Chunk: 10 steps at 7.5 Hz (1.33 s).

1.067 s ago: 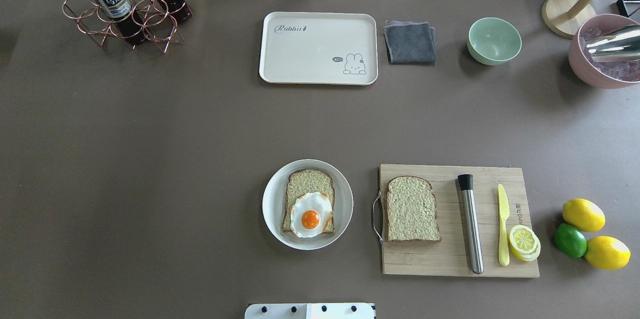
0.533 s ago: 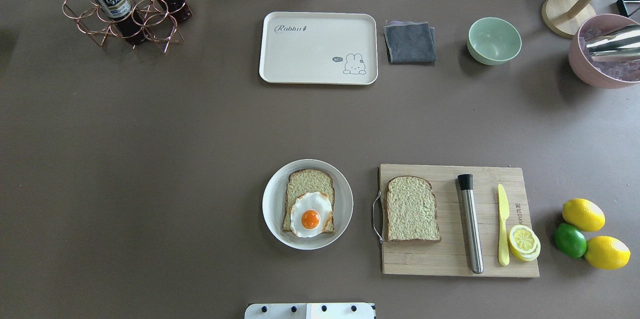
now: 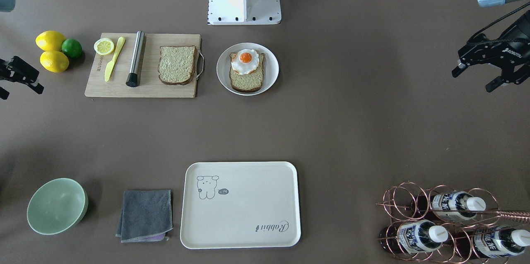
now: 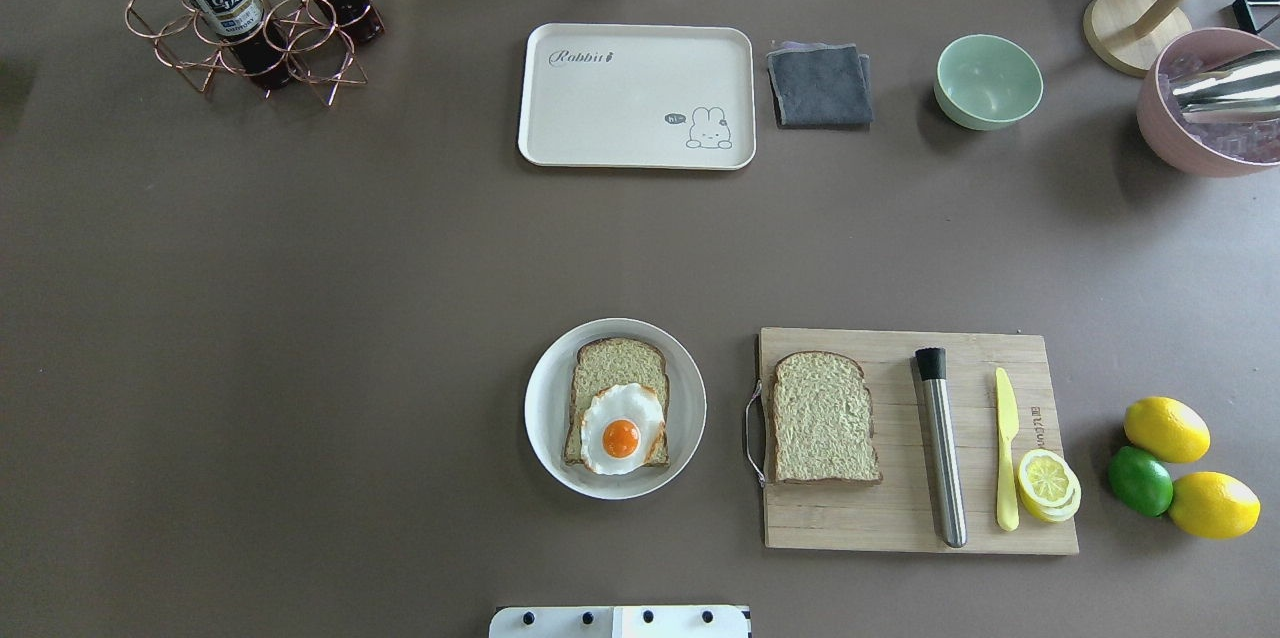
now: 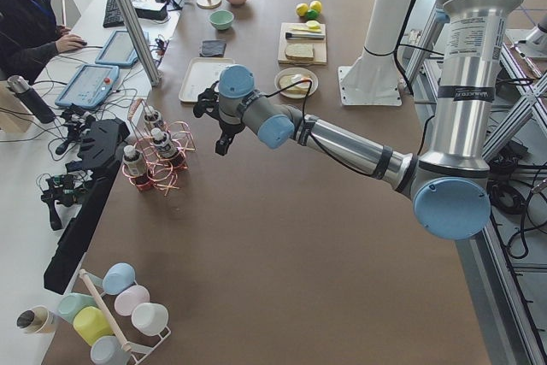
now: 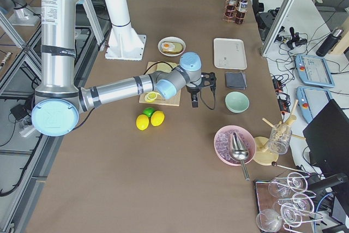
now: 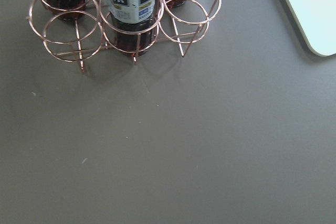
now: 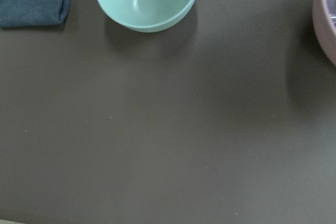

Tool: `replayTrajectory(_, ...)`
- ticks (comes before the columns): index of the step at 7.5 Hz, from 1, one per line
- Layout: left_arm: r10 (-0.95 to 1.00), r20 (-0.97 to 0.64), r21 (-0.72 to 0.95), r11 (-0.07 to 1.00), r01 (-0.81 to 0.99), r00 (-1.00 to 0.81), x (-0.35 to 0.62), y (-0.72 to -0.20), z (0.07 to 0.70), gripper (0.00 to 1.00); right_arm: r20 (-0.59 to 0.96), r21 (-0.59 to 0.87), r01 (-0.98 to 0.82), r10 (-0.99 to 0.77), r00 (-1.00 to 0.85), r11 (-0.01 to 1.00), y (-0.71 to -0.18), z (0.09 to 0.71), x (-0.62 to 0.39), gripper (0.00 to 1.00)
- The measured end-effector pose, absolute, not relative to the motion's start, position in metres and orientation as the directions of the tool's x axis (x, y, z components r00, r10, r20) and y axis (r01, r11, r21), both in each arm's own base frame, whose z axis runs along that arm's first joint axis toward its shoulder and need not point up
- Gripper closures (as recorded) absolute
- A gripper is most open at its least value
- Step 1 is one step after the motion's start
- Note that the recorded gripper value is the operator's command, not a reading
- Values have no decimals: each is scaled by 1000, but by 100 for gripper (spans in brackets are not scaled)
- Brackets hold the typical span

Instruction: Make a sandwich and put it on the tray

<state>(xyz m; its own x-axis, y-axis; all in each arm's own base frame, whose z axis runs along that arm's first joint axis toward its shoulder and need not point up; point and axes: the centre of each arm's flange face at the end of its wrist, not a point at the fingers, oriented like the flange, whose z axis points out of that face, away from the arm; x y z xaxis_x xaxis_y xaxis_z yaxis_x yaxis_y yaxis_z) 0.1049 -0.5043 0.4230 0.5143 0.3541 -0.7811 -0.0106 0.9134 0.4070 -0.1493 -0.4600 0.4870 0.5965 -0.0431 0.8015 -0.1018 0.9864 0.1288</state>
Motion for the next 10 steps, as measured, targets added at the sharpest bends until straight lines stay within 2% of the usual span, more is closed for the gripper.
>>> replayTrajectory(3,303,-857,335,942,4,418,180,-486,390,2,834,38,-121,35,551,992,-410,433,-247,2)
replayTrajectory(6,293,-876,326,945,23,383,255,-469,357,2,825,-8,-126,77,560,992,-361,414,-328,6)
replayTrajectory(7,295,-876,329,944,27,381,266,-466,352,2,821,-12,-136,88,565,991,-347,411,-350,11)
replayTrajectory(8,295,-876,331,943,30,382,271,-464,350,2,822,-13,-140,90,562,990,-335,405,-368,22)
replayTrajectory(10,298,-875,335,942,31,381,274,-465,348,2,827,10,-139,70,559,990,-321,395,-393,25)
